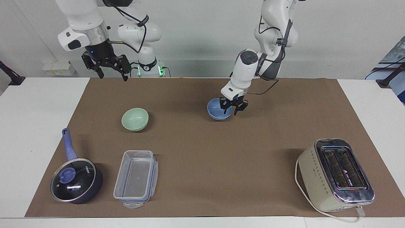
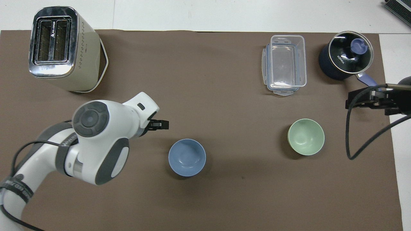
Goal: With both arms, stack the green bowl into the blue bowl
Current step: 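Retract the left gripper while the right gripper reaches the green bowl, then grasp the rim of the green bowl with the right gripper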
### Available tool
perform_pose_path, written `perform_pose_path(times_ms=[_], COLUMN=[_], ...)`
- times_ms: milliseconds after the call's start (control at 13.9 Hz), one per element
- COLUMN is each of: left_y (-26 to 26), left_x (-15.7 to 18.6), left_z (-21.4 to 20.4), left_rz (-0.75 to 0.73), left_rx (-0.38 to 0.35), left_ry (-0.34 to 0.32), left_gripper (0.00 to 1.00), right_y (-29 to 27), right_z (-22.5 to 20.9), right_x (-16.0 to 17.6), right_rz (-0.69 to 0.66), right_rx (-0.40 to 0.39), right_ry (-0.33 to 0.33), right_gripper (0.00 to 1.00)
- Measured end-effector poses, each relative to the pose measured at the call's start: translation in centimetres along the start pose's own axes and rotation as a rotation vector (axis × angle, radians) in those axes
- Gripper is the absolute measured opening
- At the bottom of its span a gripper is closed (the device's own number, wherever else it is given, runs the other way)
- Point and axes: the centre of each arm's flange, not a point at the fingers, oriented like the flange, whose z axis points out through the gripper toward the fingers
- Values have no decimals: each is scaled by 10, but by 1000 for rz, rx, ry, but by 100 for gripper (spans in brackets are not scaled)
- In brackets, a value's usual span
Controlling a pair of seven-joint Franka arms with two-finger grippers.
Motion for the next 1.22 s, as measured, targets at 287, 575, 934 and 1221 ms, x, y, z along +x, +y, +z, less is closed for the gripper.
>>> perform_pose_path(times_ms=[287, 575, 934, 1221], left_y=[-90, -153, -180, -177], left_x=[33, 47, 48, 48], left_z=[-50, -110, -181, -210], left_rz=[39, 58, 89, 91], left_rx=[18, 21, 85, 91], left_ry=[-52, -78, -105, -89], left_gripper=[100, 100, 100, 100], right_y=[4, 18, 58, 64], right_z=[16, 85, 197, 260], right_x=[7, 14, 4, -11], right_rz=[-38, -82, -135, -156], right_rx=[4, -4, -6, -5], right_ry=[19, -19, -60, -53], right_gripper=[100, 100, 100, 100])
